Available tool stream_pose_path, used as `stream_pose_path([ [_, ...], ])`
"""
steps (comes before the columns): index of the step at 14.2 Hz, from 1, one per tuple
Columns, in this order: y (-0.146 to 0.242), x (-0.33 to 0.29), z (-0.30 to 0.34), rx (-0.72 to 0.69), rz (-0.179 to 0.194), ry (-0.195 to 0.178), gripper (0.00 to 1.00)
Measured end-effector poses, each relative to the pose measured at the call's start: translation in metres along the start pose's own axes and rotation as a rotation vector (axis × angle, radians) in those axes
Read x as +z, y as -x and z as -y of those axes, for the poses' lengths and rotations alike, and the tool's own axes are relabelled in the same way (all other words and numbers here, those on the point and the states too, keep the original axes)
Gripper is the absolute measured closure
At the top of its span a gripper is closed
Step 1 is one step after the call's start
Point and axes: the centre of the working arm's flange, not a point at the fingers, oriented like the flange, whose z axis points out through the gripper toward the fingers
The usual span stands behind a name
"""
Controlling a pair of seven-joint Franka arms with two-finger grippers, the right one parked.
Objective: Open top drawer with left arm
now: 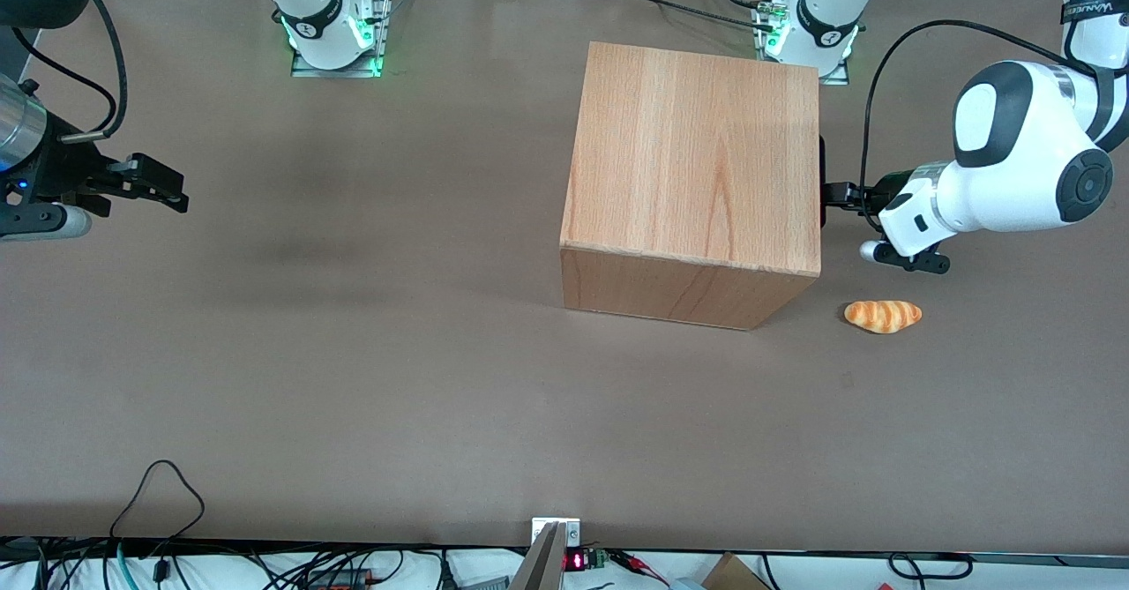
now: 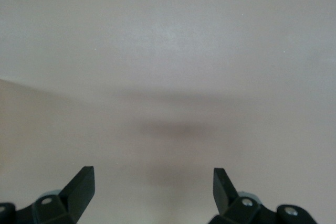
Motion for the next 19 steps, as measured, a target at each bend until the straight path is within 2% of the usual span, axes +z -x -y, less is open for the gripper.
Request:
stream_pose_path([
  [7,0.002,-0.005,0.022,-0.020,-0.004,-0.045,0.00],
  [11,0.003,-0.008,0.032,-0.037,-0.009,-0.042,0.00],
  [14,0.004,-0.011,0.041,-0.045,-0.011,-0.064,0.00],
  [19,0.007,-0.017,0.060,-0.075,-0.018,-0.066,0.00],
])
